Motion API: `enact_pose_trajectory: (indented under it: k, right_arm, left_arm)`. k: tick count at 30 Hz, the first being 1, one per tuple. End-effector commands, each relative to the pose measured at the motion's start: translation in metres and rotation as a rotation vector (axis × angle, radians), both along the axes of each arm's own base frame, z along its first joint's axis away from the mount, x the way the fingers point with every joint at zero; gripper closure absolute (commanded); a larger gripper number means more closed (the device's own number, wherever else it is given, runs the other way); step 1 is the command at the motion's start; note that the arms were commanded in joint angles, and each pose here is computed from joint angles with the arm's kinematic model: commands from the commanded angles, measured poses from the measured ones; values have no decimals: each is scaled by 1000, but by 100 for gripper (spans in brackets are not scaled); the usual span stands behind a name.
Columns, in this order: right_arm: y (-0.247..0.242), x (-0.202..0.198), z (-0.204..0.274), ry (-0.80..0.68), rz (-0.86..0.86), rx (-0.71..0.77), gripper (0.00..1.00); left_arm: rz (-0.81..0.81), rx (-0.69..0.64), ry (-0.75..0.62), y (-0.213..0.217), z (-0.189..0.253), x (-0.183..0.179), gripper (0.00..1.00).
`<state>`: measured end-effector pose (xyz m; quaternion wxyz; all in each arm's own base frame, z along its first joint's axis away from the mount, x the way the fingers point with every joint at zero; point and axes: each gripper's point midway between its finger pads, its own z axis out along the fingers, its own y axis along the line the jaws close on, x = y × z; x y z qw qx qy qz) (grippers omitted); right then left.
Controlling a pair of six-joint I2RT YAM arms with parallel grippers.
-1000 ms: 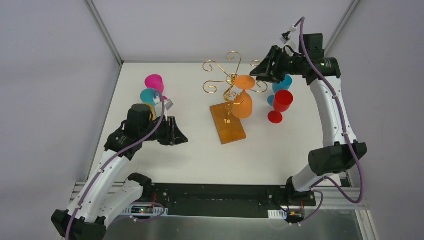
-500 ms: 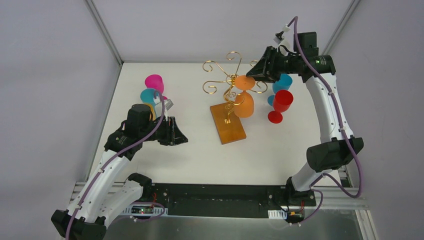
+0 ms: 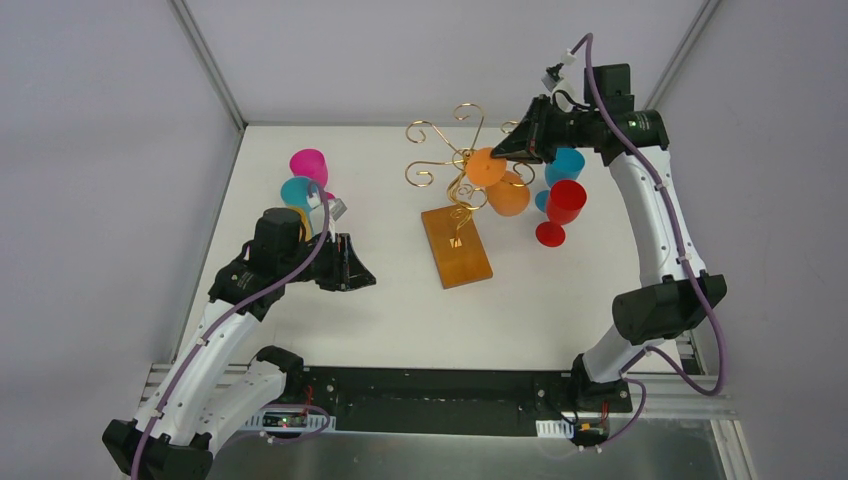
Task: Take the wine glass off the wine glass rack
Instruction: Pick up the wine glass from the wine rack.
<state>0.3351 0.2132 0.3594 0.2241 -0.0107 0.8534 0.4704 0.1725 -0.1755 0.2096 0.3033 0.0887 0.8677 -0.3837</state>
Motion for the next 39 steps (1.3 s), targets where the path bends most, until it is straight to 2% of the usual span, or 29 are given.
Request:
enact_pose_trajectory:
  k: [1,3,8,26,39]
  right_arm:
    - [6,-8,14,-21,34,45,94]
    - [6,-9,14,-20,37,46,100]
    - [7,-10,16,-24,27,58,100]
    - [-9,11,21,-87,-172,56,100]
    - [-31,25,40,-132,-324,152,100]
  left_arm:
    - [4,21,-20,5,-3,0,66]
    - [7,22,-19,6,-3,0,66]
    - [10,25,-20,6,-3,1,66]
    - [18,33,-13,7,-7,1,66]
    - [21,38,-7,8,-8,2,66]
